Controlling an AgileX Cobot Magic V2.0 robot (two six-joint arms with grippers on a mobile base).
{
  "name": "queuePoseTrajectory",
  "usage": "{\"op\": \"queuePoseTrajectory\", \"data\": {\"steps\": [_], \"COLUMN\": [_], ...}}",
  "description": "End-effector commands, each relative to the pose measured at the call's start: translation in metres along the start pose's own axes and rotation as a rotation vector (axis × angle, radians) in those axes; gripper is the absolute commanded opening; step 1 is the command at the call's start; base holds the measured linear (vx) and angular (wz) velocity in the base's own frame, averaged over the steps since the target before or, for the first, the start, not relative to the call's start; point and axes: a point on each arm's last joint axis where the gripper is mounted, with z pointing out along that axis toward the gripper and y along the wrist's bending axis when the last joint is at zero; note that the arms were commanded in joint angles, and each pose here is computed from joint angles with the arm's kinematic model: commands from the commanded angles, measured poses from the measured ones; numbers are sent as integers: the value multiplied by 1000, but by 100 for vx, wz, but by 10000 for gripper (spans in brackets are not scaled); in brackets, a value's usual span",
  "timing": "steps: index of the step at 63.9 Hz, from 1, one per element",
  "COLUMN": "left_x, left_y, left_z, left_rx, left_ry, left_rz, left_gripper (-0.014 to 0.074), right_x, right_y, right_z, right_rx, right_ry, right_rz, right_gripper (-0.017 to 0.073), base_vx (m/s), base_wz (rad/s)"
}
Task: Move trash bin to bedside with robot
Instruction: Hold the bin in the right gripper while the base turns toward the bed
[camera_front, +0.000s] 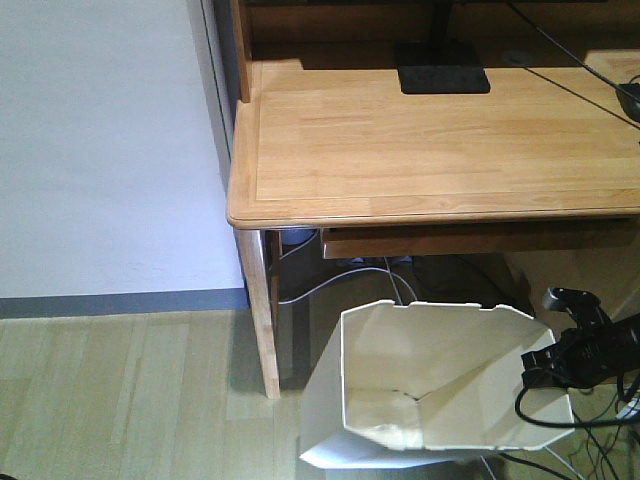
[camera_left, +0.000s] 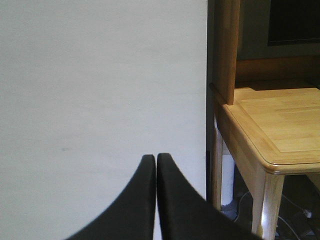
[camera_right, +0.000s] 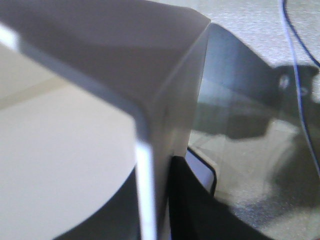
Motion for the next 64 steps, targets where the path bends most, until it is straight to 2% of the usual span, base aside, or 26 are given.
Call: {"op": "queuePoseTrajectory", "data": {"steps": [1,64], "left_x": [-15,-15], "left_y": [-1,-1], "left_z": [-2,-2], "left_rx": [9,9], "left_ry": [-102,-102], "left_rz": [-6,-6], "left_gripper": [-6,-6], "right_x": [-11,-11], "right_y": [30,29], "right_z": [-22,-21], "right_rx": [-230,-230], "right_ry": [-62,-62], "right_rz": [-34,-33], "right_gripper": [-5,-5], "base_vx": [0,-1], "base_wz": [0,4]}}
